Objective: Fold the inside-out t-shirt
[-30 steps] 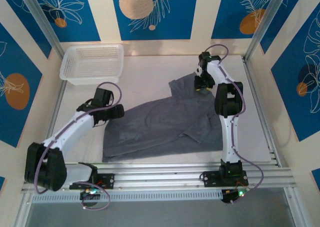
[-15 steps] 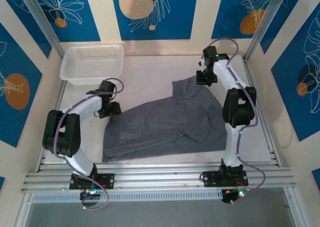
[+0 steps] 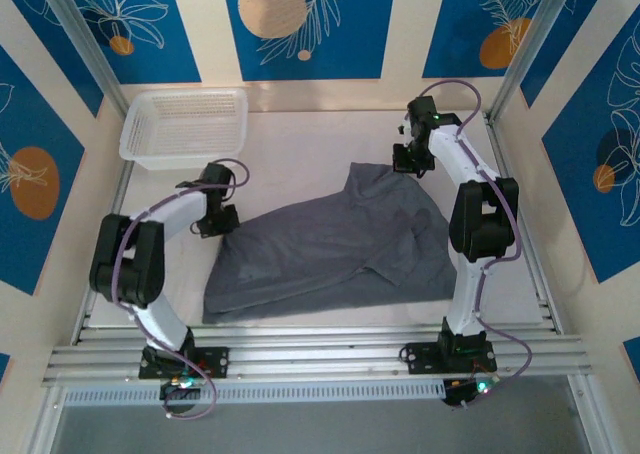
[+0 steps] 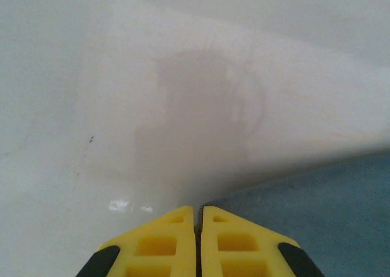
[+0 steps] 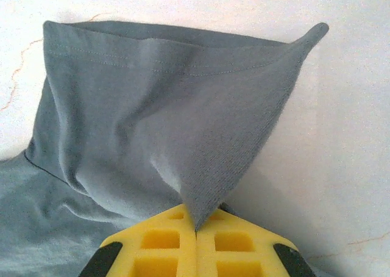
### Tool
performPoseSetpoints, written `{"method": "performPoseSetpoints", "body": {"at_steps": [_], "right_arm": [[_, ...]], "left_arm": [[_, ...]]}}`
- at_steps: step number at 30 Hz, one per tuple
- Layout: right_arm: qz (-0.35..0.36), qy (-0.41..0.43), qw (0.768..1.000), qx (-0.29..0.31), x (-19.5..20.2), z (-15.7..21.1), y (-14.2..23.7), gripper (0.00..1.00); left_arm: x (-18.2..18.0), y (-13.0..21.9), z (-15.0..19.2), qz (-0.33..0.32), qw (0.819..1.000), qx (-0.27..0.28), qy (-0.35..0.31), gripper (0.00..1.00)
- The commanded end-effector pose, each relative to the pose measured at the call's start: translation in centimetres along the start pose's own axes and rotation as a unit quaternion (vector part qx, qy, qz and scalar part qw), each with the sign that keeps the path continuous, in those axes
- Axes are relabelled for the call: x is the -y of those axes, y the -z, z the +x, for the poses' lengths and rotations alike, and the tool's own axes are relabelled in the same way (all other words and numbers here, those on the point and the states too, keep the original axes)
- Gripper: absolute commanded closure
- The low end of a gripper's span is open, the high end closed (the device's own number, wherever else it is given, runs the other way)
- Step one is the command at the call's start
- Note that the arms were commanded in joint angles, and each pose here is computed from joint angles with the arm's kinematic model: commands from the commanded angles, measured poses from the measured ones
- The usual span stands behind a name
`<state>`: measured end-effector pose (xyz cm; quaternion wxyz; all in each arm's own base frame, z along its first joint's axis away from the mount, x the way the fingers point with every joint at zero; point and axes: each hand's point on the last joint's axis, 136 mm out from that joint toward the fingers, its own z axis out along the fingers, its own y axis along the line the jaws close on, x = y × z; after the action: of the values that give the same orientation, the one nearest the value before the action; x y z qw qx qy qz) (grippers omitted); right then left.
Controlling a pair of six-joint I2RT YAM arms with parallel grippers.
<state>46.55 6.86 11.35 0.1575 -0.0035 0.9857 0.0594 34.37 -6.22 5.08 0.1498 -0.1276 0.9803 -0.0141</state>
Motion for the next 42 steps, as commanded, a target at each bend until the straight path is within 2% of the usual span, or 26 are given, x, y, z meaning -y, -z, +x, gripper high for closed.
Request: {"method": "performPoseSetpoints", "body": {"at_steps": [1, 3, 6, 8, 10, 12, 14, 16, 18, 21, 26, 29, 35, 40, 42], "right_arm": [[-0.021, -0.007, 0.999, 0.024, -0.9, -0.7, 2.0, 1.0], [-0.021, -0.01, 0.999, 0.027, -0.8, -0.3, 2.0, 1.0], [-0.024, -0.016, 0.999, 0.026, -0.7, 0.2, 1.6, 1.0], [-0.028, -0.02, 0.999, 0.022, -0.6, 0.3, 1.3, 1.0], [-0.031, -0.022, 0.999, 0.021, -0.7, 0.2, 1.2, 1.0], [-0.033, -0.022, 0.999, 0.022, -0.8, -0.1, 1.4, 1.0], [-0.035, -0.022, 0.999, 0.026, -0.9, -0.5, 1.7, 1.0], [-0.038, -0.023, 0.999, 0.03, -1.0, -0.9, 2.0, 1.0], [-0.042, -0.025, 0.998, 0.031, -1.2, -1.1, 2.1, 1.0], [-0.049, -0.029, 0.998, 0.028, -1.6, -1.1, 2.0, 1.0], [-0.054, -0.03, 0.998, 0.021, -1.7, -0.8, 1.7, 1.0], [-0.054, -0.03, 0.998, 0.017, -1.6, -0.5, 1.4, 1.0], [-0.053, -0.029, 0.998, 0.013, -1.6, -0.2, 1.3, 1.0], [-0.052, -0.028, 0.998, 0.011, -1.6, -0.2, 1.3, 1.0], [-0.049, -0.028, 0.998, 0.012, -1.5, -0.2, 1.3, 1.0]], "left_arm": [[2.0, 5.6, -0.7, 0.061, 0.997, 0.054, -0.009, 0.9], [2.5, 6.4, 2.5, 0.075, 0.995, 0.06, -0.021, 0.87], [3.6, 5.5, 8.3, 0.106, 0.991, 0.061, -0.058, 0.83], [3.7, 4.0, 12.5, 0.119, 0.987, 0.05, -0.092, 0.73], [3.2, 3.6, 14.3, 0.117, 0.985, 0.049, -0.114, 0.72], [3.1, 5.1, 14.1, 0.129, 0.98, 0.082, -0.131, 0.67], [3.0, 7.9, 12.4, 0.143, 0.971, 0.141, -0.131, 0.54], [2.7, 10.2, 10.6, 0.145, 0.963, 0.192, -0.124, 0.5], [2.1, 11.1, 9.1, 0.132, 0.964, 0.21, -0.096, 0.47], [2.0, 10.1, 7.6, 0.099, 0.979, 0.168, -0.065, 0.47], [3.6, 6.8, 5.8, 0.092, 0.992, 0.084, -0.028, 0.49], [5.2, 4.6, 5.5, 0.132, 0.99, 0.042, -0.015, 0.49], [5.3, 0.9, 5.8, 0.103, 0.994, -0.015, -0.038, 0.52], [6.5, -0.1, 6.2, 0.117, 0.991, -0.047, -0.052, 0.54], [6.0, -0.3, 6.4, 0.096, 0.992, -0.058, -0.058, 0.54]]}}
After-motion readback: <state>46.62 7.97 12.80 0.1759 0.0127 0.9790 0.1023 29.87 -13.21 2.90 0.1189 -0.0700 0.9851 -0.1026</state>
